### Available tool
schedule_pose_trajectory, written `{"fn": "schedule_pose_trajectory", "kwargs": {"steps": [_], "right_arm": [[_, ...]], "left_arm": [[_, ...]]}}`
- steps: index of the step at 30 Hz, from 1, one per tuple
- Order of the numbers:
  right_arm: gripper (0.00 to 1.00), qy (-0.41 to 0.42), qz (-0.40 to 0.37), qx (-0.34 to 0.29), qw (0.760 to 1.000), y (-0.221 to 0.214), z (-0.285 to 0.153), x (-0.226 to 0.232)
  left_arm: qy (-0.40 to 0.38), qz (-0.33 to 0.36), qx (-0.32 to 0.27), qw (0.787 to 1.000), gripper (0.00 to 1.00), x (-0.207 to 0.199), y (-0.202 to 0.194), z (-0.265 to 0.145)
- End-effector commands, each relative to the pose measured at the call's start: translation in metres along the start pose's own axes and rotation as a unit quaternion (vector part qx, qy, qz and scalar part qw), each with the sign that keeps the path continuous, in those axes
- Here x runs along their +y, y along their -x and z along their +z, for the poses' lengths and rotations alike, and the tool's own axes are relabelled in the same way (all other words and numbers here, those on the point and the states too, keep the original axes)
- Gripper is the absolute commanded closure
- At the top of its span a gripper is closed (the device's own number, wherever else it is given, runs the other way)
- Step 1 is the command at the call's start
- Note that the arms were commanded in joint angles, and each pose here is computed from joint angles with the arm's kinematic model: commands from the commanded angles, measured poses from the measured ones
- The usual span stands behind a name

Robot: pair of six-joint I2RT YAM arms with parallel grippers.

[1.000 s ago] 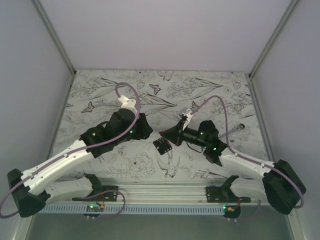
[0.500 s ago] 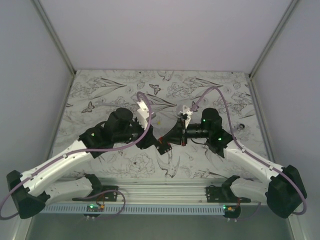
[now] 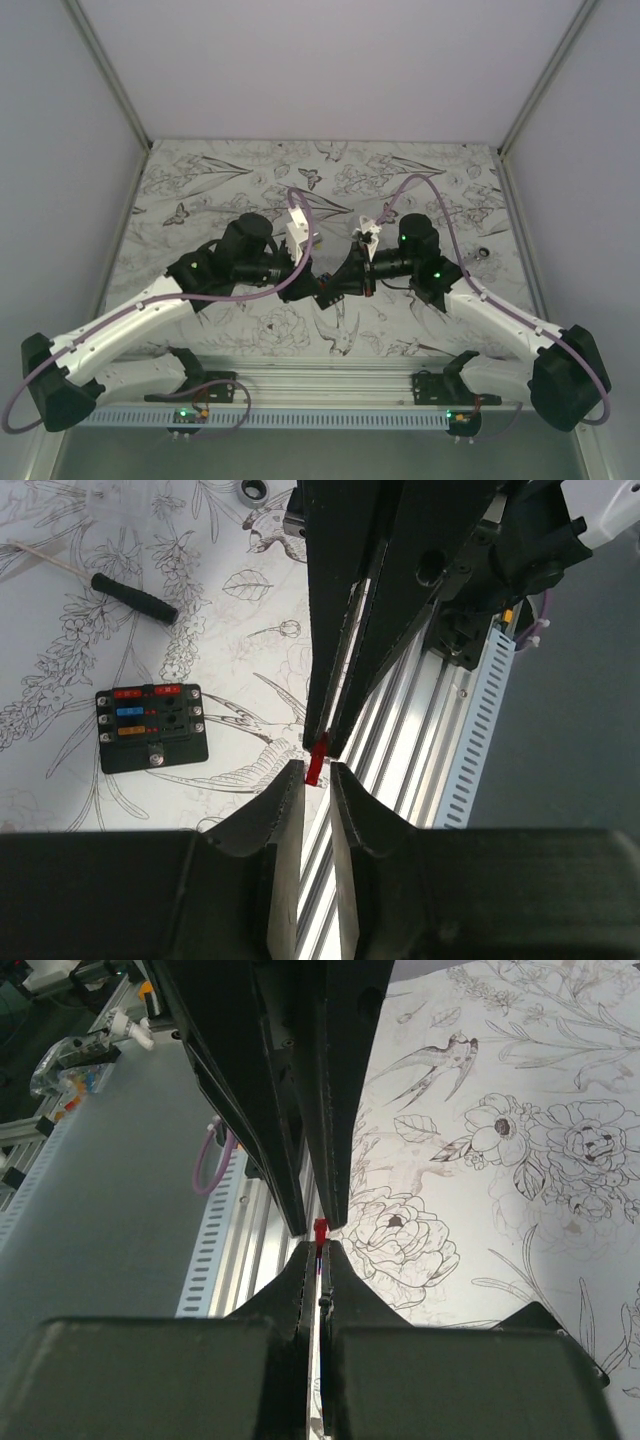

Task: Snap on the fuse box
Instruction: Pick up the fuse from the center of the board.

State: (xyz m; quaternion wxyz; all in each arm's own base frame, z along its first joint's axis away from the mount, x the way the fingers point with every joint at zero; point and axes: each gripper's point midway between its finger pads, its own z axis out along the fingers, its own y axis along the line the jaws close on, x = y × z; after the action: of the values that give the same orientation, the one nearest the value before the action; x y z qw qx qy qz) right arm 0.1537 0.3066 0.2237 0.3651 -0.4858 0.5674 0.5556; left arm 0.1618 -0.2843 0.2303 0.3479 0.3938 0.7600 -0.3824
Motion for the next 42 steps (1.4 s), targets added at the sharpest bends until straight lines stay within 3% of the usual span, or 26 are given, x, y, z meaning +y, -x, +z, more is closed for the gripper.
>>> {"fn": "schedule_pose_trajectory", "kwargs": {"steps": [1,14,18,24,28,31,36,38,42], "right_arm": [[1.00,0.015,-0.018,-0.007,1.000,0.014,-0.001,0.003],[1.00,0.031,-0.009,-0.002,0.999,0.010,0.001,0.005],[0.99,0.028,-0.004,0.001,1.000,0.007,0.002,0.002],[0.80,-0.060,0.007,-0.003,0.998,0.007,-0.002,-0.023],[0.58,-0.133,0.037,-0.003,0.990,-0.001,-0.012,-0.048],[0.57,-0.202,0.078,0.001,0.976,-0.015,-0.024,-0.072],[0.58,-0.341,0.152,0.021,0.927,-0.051,-0.053,-0.119],[0.64,-0.396,0.176,0.037,0.901,-0.069,-0.064,-0.137],[0.72,-0.432,0.208,0.064,0.875,-0.097,-0.070,-0.152]], "left_arm": [[-0.035,0.023,-0.014,0.999,0.82,-0.010,0.013,0.002],[-0.056,0.023,-0.012,0.998,1.00,-0.015,0.014,0.007],[-0.060,0.024,-0.011,0.998,1.00,-0.017,0.013,0.009],[0.006,-0.002,-0.011,1.000,1.00,0.005,0.003,0.009],[0.065,-0.041,-0.009,0.997,1.00,0.025,-0.006,0.009],[0.124,-0.084,-0.002,0.989,1.00,0.045,-0.017,0.008],[0.210,-0.161,0.022,0.964,1.00,0.071,-0.038,0.006],[0.240,-0.192,0.036,0.951,1.00,0.080,-0.047,0.006],[0.267,-0.247,0.066,0.929,1.00,0.087,-0.062,0.014]]}}
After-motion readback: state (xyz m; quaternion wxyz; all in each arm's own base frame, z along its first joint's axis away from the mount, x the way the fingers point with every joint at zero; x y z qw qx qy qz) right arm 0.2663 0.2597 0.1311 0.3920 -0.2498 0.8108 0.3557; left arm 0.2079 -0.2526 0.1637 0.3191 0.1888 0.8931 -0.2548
